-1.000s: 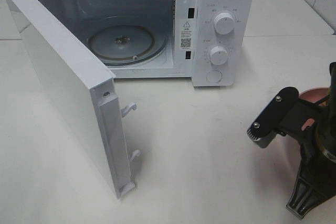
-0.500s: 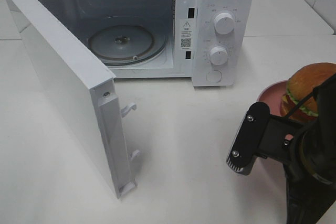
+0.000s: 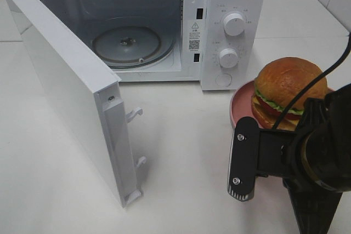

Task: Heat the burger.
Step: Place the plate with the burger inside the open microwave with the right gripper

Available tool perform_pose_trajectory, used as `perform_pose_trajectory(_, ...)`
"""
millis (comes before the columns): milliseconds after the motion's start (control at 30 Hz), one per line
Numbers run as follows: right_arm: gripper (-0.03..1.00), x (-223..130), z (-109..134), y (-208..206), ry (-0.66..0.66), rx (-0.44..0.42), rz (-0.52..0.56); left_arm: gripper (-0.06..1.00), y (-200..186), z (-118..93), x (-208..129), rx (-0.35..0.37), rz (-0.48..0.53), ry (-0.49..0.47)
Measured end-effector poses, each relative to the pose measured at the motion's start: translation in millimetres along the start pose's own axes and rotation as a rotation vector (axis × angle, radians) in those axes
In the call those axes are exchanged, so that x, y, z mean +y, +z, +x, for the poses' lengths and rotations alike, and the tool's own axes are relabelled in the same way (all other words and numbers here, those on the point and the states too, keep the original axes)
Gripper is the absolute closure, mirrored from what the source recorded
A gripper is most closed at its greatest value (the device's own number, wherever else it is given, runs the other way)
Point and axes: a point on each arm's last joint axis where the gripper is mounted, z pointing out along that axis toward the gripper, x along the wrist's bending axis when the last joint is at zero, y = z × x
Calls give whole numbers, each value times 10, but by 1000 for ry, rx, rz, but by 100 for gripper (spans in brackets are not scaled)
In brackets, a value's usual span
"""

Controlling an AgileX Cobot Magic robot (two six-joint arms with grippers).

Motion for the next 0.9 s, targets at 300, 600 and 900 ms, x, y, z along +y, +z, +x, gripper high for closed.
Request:
perform_pose_trajectory(300, 93, 65, -6, -2, -178, -12, -71, -3, 0, 0, 0, 0, 0, 0)
perform_pose_trajectory(600, 93, 150, 25, -2, -274, -9, -180, -3, 0, 0, 0, 0, 0, 0)
perform_pose_trajectory(900, 93, 213, -53, 28, -415, -33, -274, -3, 0, 0, 0, 0, 0, 0)
